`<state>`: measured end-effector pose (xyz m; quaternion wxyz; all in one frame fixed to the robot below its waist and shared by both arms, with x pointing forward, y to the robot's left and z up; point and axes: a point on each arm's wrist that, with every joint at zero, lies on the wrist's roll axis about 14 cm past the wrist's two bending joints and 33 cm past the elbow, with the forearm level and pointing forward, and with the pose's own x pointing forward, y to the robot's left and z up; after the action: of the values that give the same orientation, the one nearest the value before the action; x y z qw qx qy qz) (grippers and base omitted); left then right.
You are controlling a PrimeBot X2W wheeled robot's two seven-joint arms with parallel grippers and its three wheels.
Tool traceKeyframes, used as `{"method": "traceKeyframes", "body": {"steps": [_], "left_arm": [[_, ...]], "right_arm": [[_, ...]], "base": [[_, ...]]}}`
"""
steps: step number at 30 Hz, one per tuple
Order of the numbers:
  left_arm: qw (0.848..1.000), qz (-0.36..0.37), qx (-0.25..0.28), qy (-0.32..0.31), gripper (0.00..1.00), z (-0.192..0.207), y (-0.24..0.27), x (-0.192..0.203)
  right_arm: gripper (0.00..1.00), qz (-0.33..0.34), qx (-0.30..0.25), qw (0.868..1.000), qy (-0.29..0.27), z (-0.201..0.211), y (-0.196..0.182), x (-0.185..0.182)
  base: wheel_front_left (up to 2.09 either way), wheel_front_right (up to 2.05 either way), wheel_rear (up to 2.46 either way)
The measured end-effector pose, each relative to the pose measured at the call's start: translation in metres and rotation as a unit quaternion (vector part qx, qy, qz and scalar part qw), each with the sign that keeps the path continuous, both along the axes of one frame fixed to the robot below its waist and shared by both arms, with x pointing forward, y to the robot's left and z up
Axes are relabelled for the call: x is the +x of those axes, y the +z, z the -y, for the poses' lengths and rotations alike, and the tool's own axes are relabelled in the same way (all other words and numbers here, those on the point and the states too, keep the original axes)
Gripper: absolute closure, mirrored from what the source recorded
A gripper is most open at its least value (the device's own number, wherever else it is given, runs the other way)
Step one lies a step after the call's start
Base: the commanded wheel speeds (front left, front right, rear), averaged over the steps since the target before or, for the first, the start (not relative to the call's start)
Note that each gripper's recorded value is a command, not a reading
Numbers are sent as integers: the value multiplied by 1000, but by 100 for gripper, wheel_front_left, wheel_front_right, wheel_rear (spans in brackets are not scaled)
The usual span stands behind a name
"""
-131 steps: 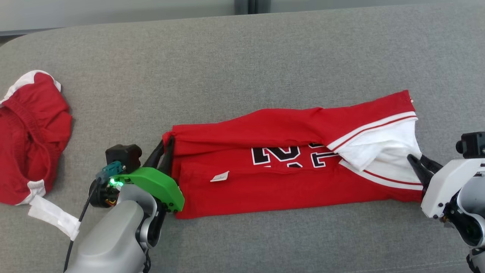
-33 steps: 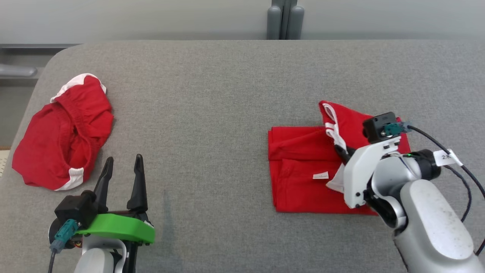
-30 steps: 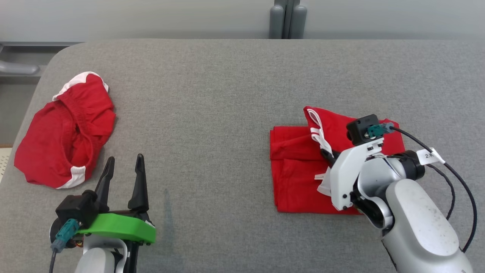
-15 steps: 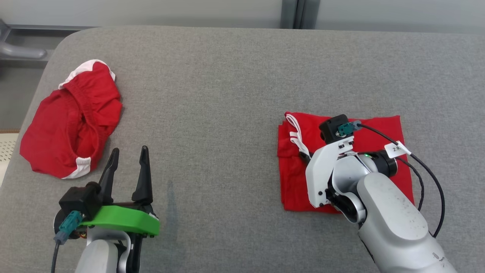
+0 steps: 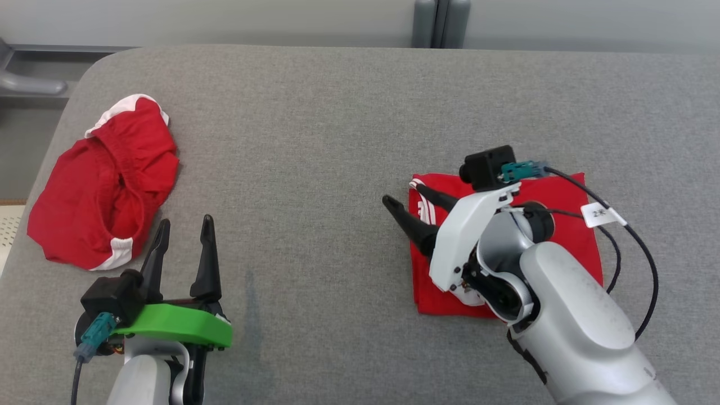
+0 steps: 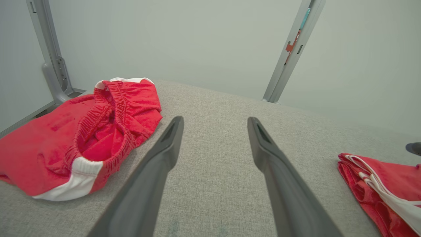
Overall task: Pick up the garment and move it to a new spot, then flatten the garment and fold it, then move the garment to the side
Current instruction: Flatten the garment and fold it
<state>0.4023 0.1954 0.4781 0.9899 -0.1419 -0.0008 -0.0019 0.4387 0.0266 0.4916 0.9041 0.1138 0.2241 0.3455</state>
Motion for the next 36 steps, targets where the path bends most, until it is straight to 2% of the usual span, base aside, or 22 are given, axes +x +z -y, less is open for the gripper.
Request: {"method": "traceKeyframes", "body": {"steps": [2, 5, 9, 16, 21, 29, 36], "left_arm": [[1000, 2, 0, -3, 0, 2, 2, 1], [1000, 6, -1, -7, 0, 5, 4, 1], [1000, 9, -1, -12, 0, 9, 6, 1], [1000, 18, -1, -20, 0, 15, 12, 1], [999, 22, -4, -27, 0, 20, 15, -1], [999, 26, 1, -35, 0, 25, 18, -9], [999, 23, 1, -26, 0, 20, 16, -22]], "right_arm": [[0, 36, 21, 999, -13, 7, 21, 6], [0, 76, 21, 996, -49, 36, 36, 15], [0, 113, -13, 986, -119, 91, 37, 20], [0, 165, -73, 959, -221, 167, 29, 6], [0, 181, -104, 947, -244, 188, 17, -14], [0, 247, -100, 925, -271, 201, 26, -37], [0, 235, -89, 927, -279, 199, 15, -52]], "base": [[0, 0, 0], [0, 0, 0], [0, 0, 0], [0, 0, 0], [0, 0, 0], [0, 0, 0], [0, 0, 0]]}}
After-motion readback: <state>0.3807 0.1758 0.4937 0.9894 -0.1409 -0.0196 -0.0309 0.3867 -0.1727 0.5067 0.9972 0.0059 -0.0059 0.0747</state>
